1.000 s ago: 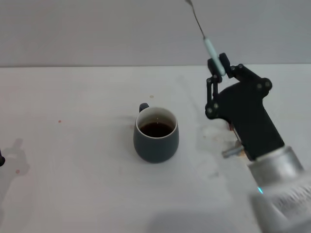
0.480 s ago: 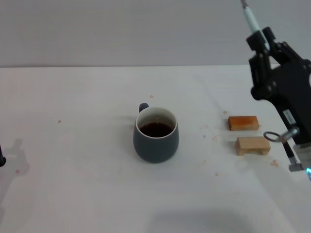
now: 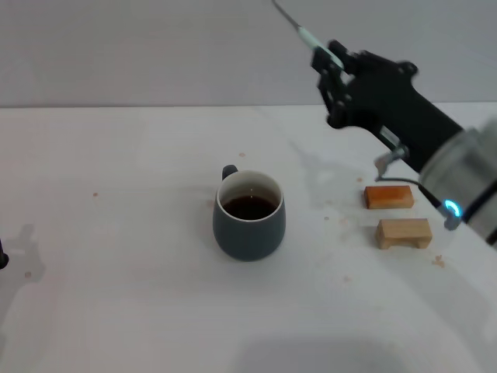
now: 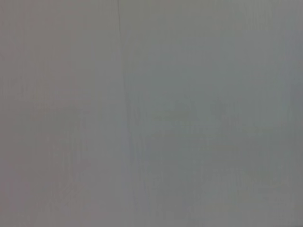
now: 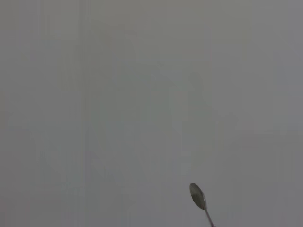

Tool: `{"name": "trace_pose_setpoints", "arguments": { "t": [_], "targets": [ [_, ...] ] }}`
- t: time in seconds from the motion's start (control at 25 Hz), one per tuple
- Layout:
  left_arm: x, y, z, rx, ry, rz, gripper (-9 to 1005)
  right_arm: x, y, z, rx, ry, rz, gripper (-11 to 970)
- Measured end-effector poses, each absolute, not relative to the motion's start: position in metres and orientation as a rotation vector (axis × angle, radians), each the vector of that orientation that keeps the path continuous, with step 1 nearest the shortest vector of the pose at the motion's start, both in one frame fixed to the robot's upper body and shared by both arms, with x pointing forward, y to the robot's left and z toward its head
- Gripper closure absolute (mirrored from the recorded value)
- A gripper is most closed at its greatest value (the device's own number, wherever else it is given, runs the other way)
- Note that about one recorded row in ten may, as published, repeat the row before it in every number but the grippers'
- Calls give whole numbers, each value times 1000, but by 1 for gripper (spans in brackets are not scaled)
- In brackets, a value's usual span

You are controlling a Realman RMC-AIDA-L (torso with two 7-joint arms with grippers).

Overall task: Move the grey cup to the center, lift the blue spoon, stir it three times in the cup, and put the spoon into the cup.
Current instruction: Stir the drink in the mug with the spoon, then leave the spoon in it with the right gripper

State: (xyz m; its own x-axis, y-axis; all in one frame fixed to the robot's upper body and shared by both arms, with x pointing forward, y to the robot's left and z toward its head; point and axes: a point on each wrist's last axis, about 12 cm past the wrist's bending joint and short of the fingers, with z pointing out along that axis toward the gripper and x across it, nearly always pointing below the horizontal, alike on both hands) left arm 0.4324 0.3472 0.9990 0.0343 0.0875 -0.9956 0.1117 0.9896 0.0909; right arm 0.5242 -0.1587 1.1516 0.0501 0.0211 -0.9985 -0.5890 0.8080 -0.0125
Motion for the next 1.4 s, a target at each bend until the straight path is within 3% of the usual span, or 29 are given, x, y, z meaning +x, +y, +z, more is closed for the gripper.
{"name": "trace_pose_setpoints", "arguments": {
  "t": [0.08,0.44,0.64,1.04,1.4],
  "targets": [
    [432,347,999,159,1539,-18,998,525,-149,1181,-530,1542,430,836],
    [432,348,1000,155,1531,-16,998,516,-130,1244,-652,1785,277,837],
    [432,349,1001,154,1524,-10,998,521,-115,1254,-807,1984,204,837],
    [429,351,1001,161,1518,5,998,516,-92,1271,-964,2071,118,837],
    [428,351,1001,156,1517,7,998,505,-90,1262,-1003,2184,111,837]
  ]
}}
